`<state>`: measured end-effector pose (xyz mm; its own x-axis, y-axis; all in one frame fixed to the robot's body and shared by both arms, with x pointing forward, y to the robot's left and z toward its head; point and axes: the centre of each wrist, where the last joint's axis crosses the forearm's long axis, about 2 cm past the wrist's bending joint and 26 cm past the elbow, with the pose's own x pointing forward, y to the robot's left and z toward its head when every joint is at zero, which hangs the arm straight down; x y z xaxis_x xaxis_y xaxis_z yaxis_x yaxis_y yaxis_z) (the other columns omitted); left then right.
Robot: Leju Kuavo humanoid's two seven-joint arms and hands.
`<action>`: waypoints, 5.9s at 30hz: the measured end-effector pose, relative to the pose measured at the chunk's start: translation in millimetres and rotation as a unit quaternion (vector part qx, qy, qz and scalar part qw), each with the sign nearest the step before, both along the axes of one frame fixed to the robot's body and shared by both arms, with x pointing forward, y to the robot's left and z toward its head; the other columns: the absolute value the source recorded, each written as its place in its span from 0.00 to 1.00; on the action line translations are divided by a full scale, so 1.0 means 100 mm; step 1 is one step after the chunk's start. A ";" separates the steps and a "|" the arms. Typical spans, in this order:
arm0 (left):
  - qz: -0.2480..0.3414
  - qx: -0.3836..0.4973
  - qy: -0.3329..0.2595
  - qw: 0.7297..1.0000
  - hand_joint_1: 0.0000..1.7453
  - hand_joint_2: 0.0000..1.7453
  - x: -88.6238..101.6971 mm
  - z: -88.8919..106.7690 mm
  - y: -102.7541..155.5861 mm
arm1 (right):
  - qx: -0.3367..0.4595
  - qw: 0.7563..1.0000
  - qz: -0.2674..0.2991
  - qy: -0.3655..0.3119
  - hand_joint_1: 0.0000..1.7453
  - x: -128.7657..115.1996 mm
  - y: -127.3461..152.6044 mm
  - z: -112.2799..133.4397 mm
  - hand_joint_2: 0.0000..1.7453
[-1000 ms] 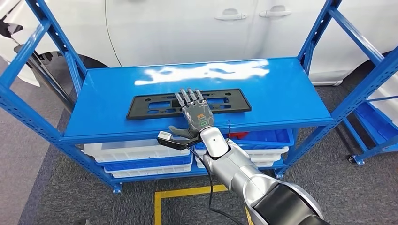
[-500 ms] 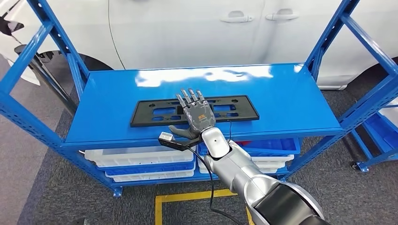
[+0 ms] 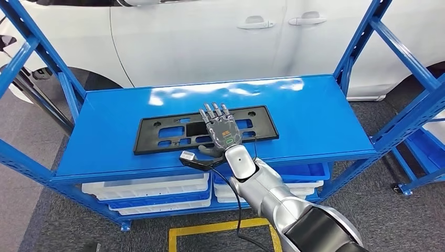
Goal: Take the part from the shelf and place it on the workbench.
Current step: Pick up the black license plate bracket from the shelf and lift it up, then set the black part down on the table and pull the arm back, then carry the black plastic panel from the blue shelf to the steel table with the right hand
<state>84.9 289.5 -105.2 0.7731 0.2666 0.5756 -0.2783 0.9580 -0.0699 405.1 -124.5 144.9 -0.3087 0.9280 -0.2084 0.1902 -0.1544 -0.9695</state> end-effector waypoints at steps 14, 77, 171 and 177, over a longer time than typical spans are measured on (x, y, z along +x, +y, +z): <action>0.009 -0.002 -0.008 1.000 0.00 0.00 -0.01 0.00 -0.01 | -0.081 0.996 0.026 0.017 0.00 0.01 -0.11 -0.07 1.00; 0.008 -0.024 -0.093 0.995 0.00 0.00 0.07 0.02 -0.06 | 0.133 0.988 0.075 -0.015 1.00 0.22 -0.20 0.33 1.00; 0.045 0.007 0.034 0.998 0.00 0.00 -0.32 -0.04 0.39 | 0.629 0.417 0.650 0.092 1.00 -1.34 -0.82 1.15 1.00; 0.046 0.005 0.035 0.998 0.00 0.00 -0.33 -0.04 0.37 | 0.627 0.418 0.652 0.091 1.00 -1.33 -0.82 1.16 1.00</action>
